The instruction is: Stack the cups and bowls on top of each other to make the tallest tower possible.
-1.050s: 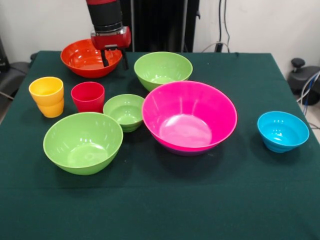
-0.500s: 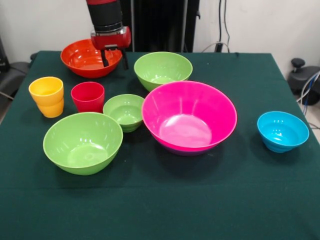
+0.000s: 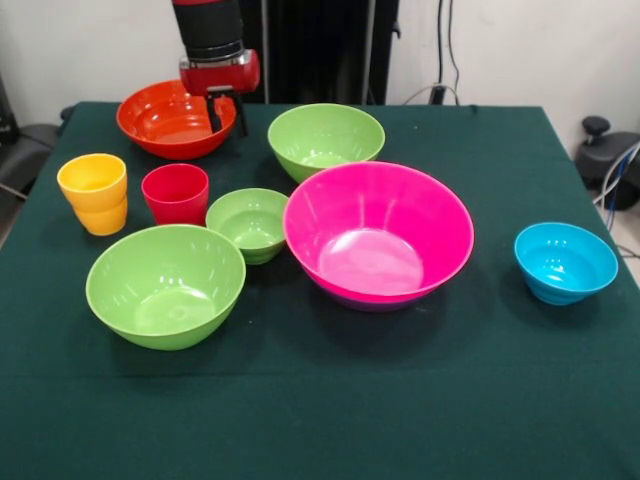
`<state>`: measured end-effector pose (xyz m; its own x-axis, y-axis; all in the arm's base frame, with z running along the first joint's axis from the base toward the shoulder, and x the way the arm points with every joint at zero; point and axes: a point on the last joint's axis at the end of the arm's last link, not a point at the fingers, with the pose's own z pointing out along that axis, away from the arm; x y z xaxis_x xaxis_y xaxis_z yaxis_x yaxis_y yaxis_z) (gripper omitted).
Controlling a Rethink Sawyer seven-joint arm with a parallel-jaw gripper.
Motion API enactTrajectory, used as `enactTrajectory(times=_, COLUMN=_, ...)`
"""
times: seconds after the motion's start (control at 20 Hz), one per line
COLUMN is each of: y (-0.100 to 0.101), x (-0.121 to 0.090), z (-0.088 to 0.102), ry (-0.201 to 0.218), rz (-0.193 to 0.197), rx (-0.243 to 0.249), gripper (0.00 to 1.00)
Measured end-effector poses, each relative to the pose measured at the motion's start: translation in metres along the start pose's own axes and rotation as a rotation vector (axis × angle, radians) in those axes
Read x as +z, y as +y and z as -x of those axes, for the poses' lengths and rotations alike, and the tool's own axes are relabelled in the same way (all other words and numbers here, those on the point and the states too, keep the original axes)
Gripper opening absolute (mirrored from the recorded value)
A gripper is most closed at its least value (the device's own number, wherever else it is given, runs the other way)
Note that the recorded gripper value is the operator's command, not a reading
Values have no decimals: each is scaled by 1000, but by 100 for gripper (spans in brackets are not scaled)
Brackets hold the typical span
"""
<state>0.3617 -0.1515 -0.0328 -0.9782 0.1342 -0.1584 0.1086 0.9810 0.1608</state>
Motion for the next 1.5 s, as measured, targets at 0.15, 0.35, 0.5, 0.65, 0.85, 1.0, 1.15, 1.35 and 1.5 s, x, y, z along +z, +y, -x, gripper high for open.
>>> enactTrajectory(times=0.15, y=0, x=-1, z=1, ry=-2, rz=-3, rx=-3, gripper=0)
enactTrajectory(times=0.35, y=1, x=-1, z=1, ry=-1, rz=-3, rx=-5, gripper=0)
enactTrajectory(times=0.5, y=1, x=-1, z=1, ry=-1, rz=-3, rx=-6, gripper=0)
enactTrajectory(times=0.65, y=1, x=-5, z=4, ry=-6, rz=-7, rx=-8, gripper=0)
enactTrajectory(times=0.85, y=6, x=-33, z=16, ry=-20, rz=-16, rx=31, gripper=0)
enactTrajectory(times=1.0, y=8, x=-74, z=36, ry=-25, rz=-25, rx=124, gripper=0)
enactTrajectory(times=1.15, y=8, x=-109, z=53, ry=-22, rz=-29, rx=217, gripper=0)
enactTrajectory(times=1.35, y=9, x=-165, z=77, ry=-9, rz=-40, rx=356, gripper=0)
enactTrajectory(times=1.5, y=12, x=-189, z=87, ry=-3, rz=-51, rx=399, gripper=0)
